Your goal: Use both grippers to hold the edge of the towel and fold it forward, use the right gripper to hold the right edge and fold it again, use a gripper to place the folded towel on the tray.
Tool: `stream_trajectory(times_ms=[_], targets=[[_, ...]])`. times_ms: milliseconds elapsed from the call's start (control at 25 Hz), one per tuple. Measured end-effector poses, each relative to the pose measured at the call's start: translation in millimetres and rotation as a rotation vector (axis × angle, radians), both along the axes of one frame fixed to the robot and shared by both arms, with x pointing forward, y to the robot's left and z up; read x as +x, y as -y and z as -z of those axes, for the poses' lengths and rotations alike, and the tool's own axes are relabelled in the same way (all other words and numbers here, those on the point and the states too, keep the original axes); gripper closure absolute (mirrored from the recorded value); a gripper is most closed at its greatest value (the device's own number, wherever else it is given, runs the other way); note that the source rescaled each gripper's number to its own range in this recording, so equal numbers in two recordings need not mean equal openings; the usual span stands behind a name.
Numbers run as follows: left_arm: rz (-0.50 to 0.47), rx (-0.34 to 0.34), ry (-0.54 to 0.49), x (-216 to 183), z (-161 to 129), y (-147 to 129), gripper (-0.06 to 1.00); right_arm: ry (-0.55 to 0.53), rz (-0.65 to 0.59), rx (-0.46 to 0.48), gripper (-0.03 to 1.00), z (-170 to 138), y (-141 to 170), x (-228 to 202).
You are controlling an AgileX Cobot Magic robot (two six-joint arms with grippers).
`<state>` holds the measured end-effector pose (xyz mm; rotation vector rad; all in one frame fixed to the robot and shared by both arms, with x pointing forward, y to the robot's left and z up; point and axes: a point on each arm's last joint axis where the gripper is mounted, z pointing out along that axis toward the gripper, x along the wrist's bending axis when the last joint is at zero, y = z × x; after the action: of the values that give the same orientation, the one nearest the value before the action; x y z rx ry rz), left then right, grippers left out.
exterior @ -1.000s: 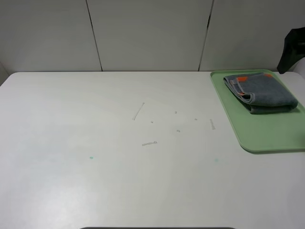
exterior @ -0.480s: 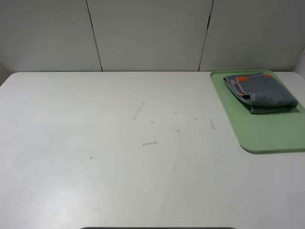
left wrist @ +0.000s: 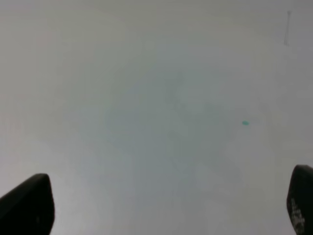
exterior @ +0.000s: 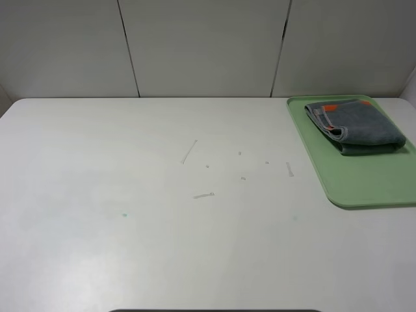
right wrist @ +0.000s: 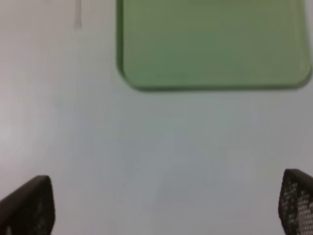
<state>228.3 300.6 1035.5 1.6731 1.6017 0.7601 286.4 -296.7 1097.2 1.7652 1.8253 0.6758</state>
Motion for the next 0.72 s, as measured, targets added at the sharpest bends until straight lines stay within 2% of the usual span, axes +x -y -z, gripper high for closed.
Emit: stream_trajectory(times_ms=[320,520,720], targets=[[0.0,0.0,0.0,0,0,0,0.0,0.226,0.036,0.014,-0.03,19,-6,-54],[0.0,0.0,0.0,0,0,0,0.0,0.293,0.059,0.014,-0.03,42,-6,-63],[0.0,0.0,0.0,0,0,0,0.0,0.332,0.08,-0.021,-0.03,42,-1,-61]])
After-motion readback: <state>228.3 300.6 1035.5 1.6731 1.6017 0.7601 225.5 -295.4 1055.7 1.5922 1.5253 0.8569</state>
